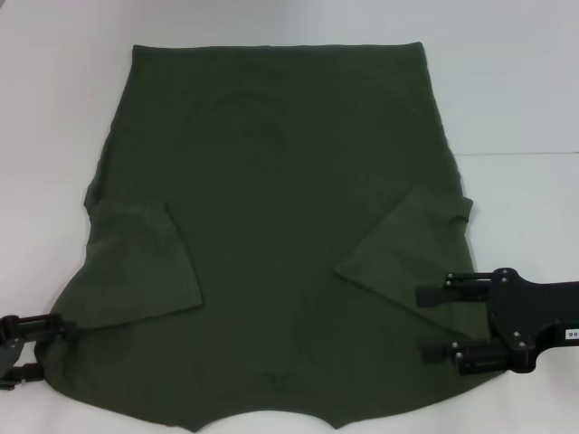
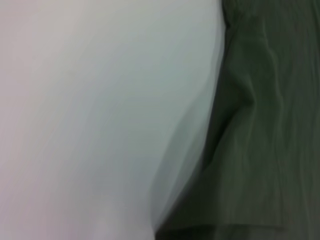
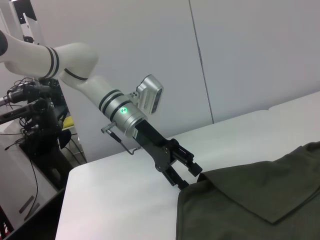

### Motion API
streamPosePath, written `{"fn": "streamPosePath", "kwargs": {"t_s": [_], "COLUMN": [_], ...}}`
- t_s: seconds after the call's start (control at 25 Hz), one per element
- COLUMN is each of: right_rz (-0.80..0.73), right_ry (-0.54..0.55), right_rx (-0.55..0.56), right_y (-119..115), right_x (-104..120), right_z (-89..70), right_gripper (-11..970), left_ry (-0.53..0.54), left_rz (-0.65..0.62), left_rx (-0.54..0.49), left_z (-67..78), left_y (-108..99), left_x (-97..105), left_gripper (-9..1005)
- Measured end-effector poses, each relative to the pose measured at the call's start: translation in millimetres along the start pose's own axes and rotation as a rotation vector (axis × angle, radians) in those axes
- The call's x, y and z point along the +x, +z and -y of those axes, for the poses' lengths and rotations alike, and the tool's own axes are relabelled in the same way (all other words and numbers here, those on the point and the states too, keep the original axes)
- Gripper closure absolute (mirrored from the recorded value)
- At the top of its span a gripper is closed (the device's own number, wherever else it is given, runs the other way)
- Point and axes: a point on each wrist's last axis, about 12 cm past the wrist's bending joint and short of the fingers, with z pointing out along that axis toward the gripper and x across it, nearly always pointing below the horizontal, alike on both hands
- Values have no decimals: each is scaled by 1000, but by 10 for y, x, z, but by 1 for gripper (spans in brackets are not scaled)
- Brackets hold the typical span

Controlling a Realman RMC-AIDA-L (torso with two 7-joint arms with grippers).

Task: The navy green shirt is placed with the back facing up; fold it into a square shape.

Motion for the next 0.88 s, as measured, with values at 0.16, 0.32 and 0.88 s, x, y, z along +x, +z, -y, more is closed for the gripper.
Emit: {"fn": "streamPosePath", "kwargs": {"t_s": [0.16,0.32,0.88], "right_rz": [1,2,7], "right_ry": [-2,-4,-5], "right_rx": [0,-1,0], "right_y": [3,6,6], "right_x": [-9,-16,-23], "right_z": [4,8,9], "right_gripper": [173,173,173], "left_ry": [-1,-3,14], "left_rz": [-12,-24,-42], "left_rx": [12,26,100], "left_z": [28,59,277], "left_y": [41,82,191], "left_x": [7,12,-49], "left_gripper": [63,63,62]}}
